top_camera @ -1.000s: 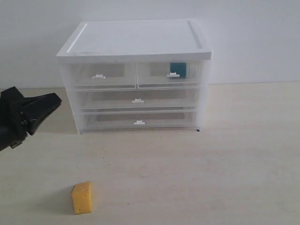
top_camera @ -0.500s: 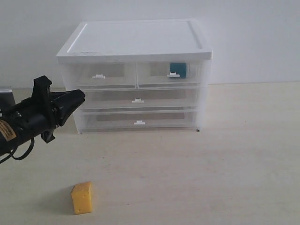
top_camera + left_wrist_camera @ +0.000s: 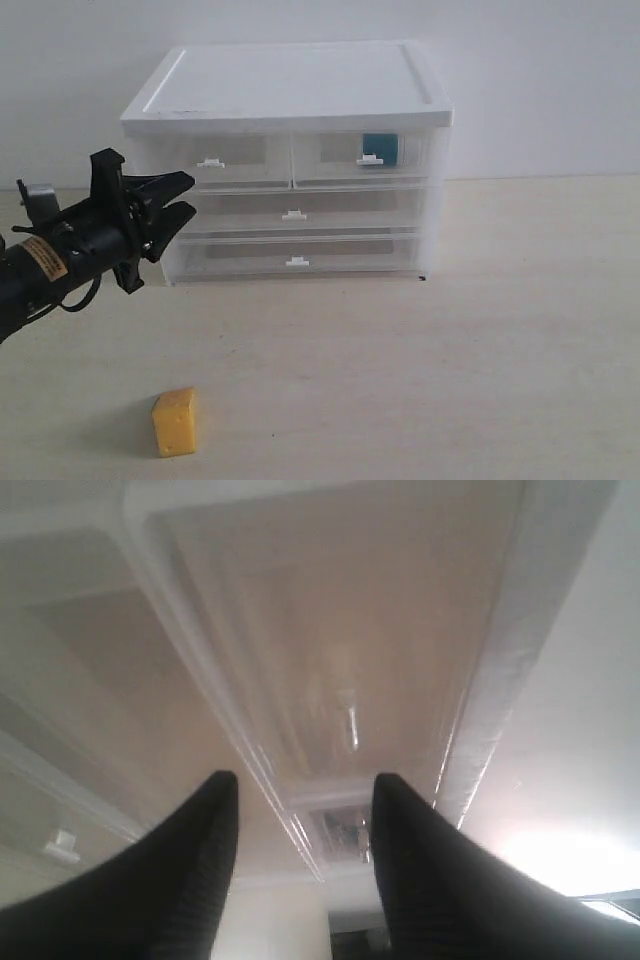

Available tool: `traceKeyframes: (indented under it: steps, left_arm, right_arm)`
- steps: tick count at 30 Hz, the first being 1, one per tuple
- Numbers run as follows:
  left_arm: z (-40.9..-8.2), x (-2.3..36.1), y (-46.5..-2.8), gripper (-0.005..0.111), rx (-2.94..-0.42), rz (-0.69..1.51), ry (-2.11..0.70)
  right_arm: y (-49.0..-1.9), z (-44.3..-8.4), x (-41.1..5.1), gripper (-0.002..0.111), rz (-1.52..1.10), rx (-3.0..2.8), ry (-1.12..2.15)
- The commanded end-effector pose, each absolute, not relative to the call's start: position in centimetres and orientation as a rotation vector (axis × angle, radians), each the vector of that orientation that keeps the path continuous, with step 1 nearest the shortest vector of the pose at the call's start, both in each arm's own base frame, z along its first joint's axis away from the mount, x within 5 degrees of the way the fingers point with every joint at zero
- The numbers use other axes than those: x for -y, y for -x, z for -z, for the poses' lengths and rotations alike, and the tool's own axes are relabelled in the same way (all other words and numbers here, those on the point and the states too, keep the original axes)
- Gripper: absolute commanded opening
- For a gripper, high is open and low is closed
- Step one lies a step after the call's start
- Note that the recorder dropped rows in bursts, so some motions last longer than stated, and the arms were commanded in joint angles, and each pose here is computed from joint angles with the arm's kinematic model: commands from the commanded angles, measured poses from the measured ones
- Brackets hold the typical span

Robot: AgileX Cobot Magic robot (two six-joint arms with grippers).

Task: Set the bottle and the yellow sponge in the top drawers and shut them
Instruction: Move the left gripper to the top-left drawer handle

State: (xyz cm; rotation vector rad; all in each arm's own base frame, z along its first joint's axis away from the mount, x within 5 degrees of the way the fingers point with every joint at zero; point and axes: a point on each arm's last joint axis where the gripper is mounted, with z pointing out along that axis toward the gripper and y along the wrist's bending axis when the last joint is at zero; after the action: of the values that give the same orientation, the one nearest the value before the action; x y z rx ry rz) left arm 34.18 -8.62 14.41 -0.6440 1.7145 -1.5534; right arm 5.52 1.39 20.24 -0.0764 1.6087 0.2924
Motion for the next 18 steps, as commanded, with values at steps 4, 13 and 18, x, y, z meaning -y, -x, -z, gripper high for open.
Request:
traceKeyframes:
  steps: [4,13,18]
  left_arm:
    - [-15.1,10.4,-35.6,0.041,-1.659,1.613,0.622]
    - [-14.9,10.6,-37.2,0.041,-1.630,1.632,0.637]
    - [-15.1,10.5,-37.4,0.032,-1.617,1.637,0.645]
  right_arm:
    - [-5.5,-20.4,-1.4,0.000,-0.293,-1.590,0.077]
    - [-5.5,-20.4,-1.4,0.000,-0.292,-1.590,0.079]
    - [-5.5,-20.4,-1.4,0.000,-0.290,-1.589,0.080]
